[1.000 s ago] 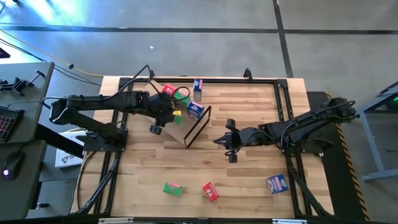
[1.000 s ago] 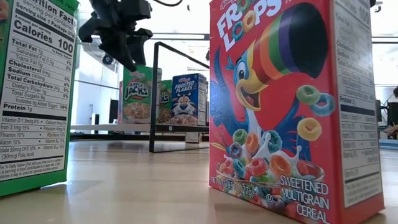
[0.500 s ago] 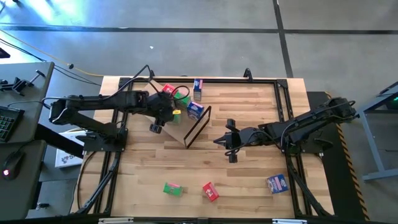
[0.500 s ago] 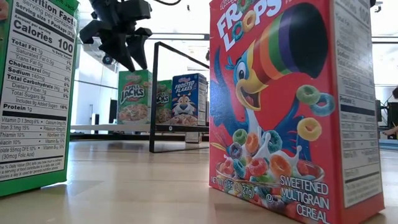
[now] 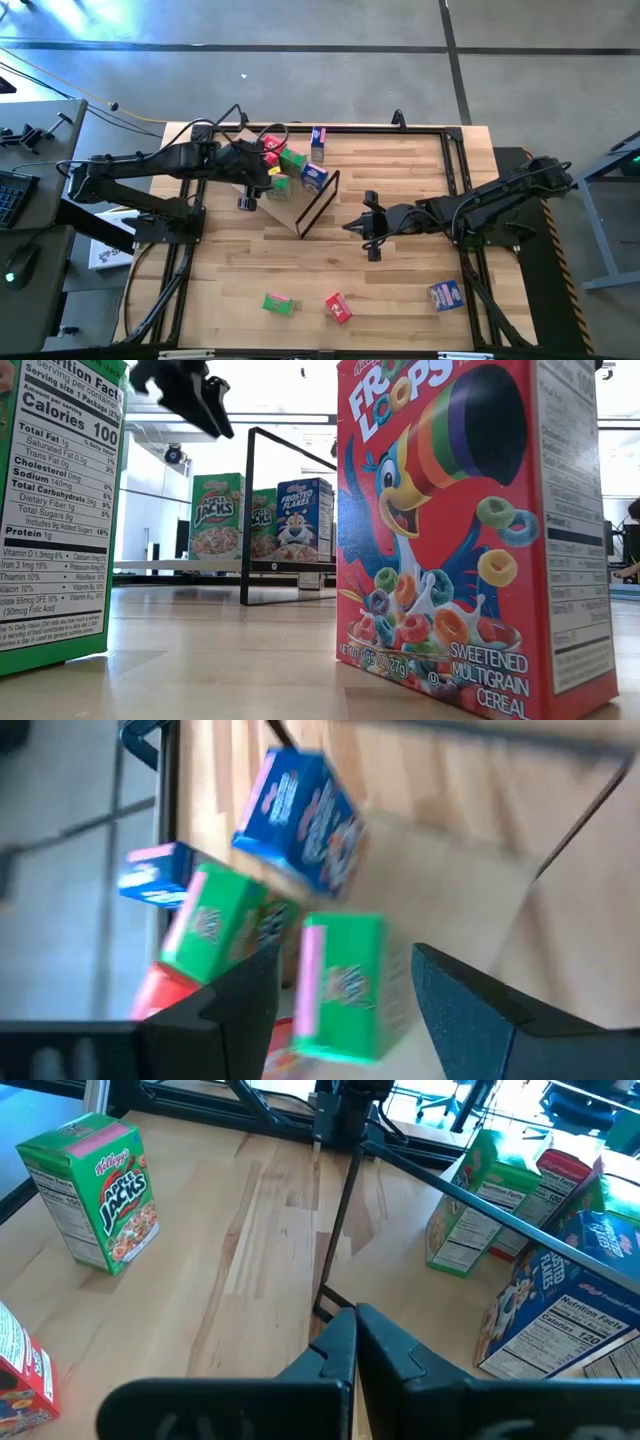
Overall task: Stack cereal on shelf
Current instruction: Adjust the cereals on the shelf
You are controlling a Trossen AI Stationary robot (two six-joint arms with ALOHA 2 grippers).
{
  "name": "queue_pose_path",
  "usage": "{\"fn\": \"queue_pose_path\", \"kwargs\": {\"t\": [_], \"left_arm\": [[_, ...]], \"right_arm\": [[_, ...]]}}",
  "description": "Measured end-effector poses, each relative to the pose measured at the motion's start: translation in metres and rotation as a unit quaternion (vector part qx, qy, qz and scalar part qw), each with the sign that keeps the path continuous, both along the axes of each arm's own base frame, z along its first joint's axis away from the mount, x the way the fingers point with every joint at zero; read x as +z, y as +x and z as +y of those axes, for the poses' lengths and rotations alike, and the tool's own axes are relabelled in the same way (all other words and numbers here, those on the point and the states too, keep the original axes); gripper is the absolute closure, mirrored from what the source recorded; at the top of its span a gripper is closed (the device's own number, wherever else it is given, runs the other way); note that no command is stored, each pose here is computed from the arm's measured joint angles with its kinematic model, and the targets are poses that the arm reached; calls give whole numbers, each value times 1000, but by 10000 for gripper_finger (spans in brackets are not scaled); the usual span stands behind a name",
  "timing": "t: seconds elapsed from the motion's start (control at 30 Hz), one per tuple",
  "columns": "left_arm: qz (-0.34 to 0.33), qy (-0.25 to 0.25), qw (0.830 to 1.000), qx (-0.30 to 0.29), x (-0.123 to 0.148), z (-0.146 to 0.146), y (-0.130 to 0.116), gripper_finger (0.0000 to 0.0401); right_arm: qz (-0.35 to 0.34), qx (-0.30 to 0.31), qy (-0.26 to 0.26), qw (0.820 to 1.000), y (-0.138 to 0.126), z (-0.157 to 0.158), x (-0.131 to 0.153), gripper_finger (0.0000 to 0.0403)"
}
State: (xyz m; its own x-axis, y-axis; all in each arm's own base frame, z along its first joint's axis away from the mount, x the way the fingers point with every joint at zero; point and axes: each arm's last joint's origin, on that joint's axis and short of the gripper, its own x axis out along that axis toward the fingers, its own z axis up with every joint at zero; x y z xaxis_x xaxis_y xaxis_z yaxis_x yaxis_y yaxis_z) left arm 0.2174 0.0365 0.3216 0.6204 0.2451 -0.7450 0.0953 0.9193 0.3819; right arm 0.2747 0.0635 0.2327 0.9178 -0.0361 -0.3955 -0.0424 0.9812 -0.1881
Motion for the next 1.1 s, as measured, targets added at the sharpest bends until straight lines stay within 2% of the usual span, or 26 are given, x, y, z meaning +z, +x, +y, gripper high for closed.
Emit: {"fn": "queue_pose_path", "kwargs": {"t": [0.07,0.2,0.3,0.5,0.7,0.83,1.0,1.1], "left_arm": [[-27,-49,998,21,0,-8,-1,205],[-96,-109,989,35,-16,-30,-6,262],[-152,-144,977,46,-40,-44,-12,314],[-201,-193,955,98,-85,-62,-26,394],[-203,-160,950,173,-103,-65,-33,392],[-198,-161,950,180,-111,-65,-35,398],[-189,-191,946,181,-125,-63,-41,400],[-206,-213,940,169,-132,-63,-40,401]], "right_arm": [[5,-2,0,1000,0,-1,-1,403],[34,-25,11,999,-1,-9,-6,403],[39,-37,10,999,2,-15,-9,403],[33,-55,8,998,8,-26,-12,403],[21,-48,25,998,29,-34,-32,403],[0,-19,45,999,42,-36,-45,403],[-13,-2,48,999,42,-35,-41,403],[-16,-2,40,999,42,-39,-40,403]]}}
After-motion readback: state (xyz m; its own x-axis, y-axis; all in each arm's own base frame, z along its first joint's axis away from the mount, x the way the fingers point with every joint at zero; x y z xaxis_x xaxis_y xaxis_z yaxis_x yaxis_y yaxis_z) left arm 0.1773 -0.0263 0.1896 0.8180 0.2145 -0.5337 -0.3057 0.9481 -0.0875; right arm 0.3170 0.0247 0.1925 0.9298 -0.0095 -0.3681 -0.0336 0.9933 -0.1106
